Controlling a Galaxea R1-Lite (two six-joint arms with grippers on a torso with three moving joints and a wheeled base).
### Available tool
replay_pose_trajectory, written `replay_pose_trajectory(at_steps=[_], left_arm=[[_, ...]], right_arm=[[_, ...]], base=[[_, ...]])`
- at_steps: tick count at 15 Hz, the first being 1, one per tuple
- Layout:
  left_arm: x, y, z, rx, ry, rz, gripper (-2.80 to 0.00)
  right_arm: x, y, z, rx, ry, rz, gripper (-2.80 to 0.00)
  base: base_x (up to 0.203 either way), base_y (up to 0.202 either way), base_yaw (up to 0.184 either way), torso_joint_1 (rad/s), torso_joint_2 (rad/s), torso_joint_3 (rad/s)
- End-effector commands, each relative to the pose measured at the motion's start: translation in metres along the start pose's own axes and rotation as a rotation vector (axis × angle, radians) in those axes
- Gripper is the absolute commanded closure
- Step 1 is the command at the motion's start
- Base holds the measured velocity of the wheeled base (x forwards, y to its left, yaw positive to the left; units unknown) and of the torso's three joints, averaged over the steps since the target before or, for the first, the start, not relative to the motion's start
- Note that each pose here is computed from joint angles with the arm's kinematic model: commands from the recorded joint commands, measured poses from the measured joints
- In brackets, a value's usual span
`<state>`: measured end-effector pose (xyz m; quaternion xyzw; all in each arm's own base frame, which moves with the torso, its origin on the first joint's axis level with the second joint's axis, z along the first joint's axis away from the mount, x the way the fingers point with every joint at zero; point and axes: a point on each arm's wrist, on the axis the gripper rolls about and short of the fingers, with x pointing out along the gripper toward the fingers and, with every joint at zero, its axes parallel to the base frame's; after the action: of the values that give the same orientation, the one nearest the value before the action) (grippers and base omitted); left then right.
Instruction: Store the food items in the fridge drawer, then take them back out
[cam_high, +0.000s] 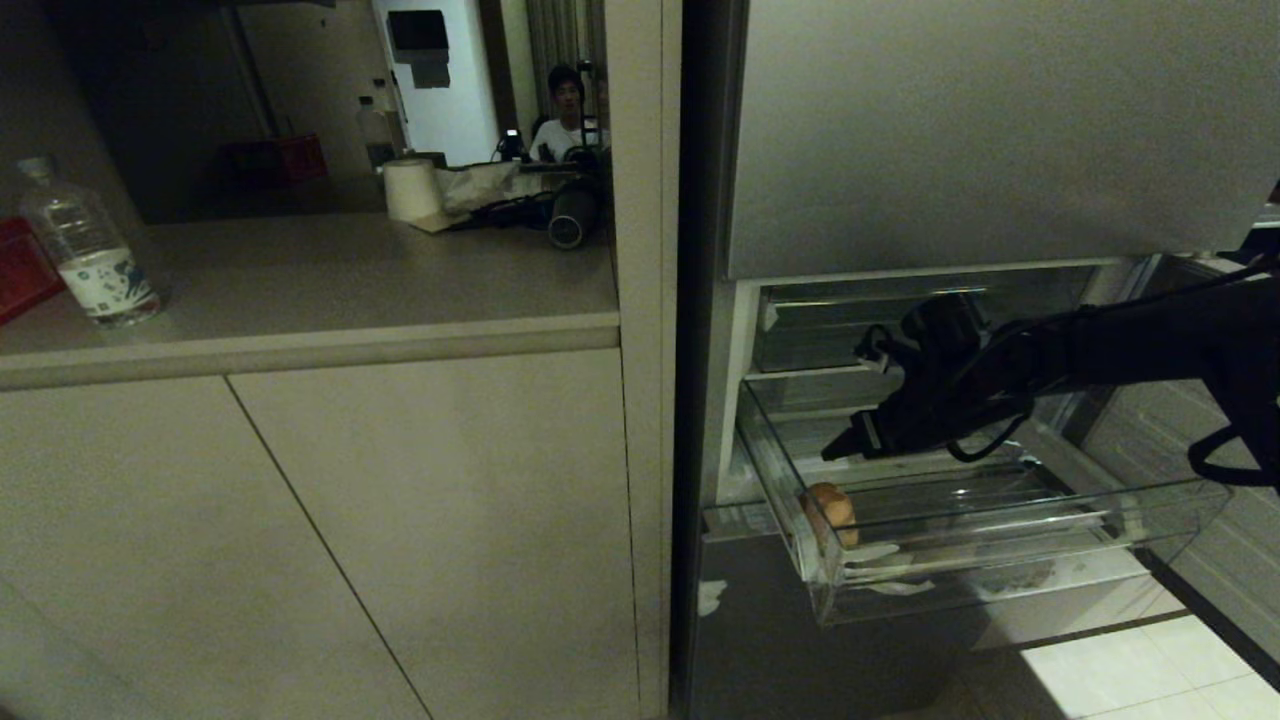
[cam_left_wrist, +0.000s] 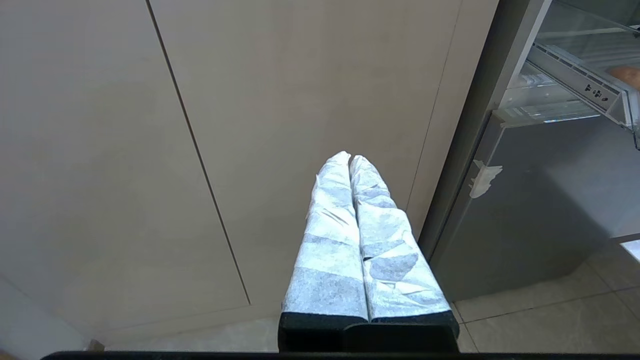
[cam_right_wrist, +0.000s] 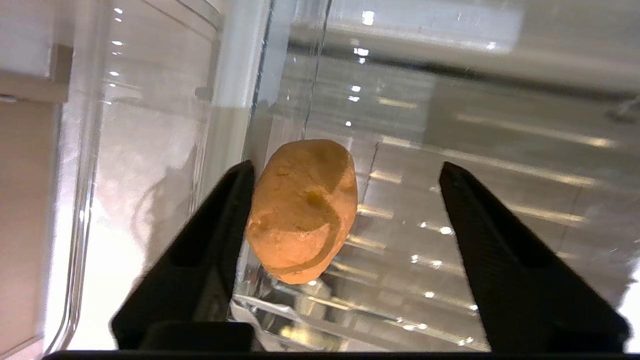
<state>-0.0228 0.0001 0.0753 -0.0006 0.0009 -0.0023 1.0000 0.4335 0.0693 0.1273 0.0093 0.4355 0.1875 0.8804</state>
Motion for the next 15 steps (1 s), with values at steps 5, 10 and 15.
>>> replay_pose_trajectory(at_steps=[5,10,15], left_arm=[[0.0,0.0,0.0,0.0,0.001,-0.001,0.0],[0.0,0.0,0.0,0.0,0.001,0.0,0.0],[0.0,0.0,0.0,0.0,0.001,0.0,0.0]], right_arm=[[0.022,-0.003,0.0,0.061,0.127,0.009,-2.8],[0.034,-0.006,-0.009,0.075,0.175,0.009,-2.8],[0.036,-0.006,-0.013,0.087,0.201,0.01,-2.8]], base=[[0.0,0.0,0.0,0.0,0.0,0.0],[0.0,0.0,0.0,0.0,0.0,0.0],[0.0,0.0,0.0,0.0,0.0,0.0]])
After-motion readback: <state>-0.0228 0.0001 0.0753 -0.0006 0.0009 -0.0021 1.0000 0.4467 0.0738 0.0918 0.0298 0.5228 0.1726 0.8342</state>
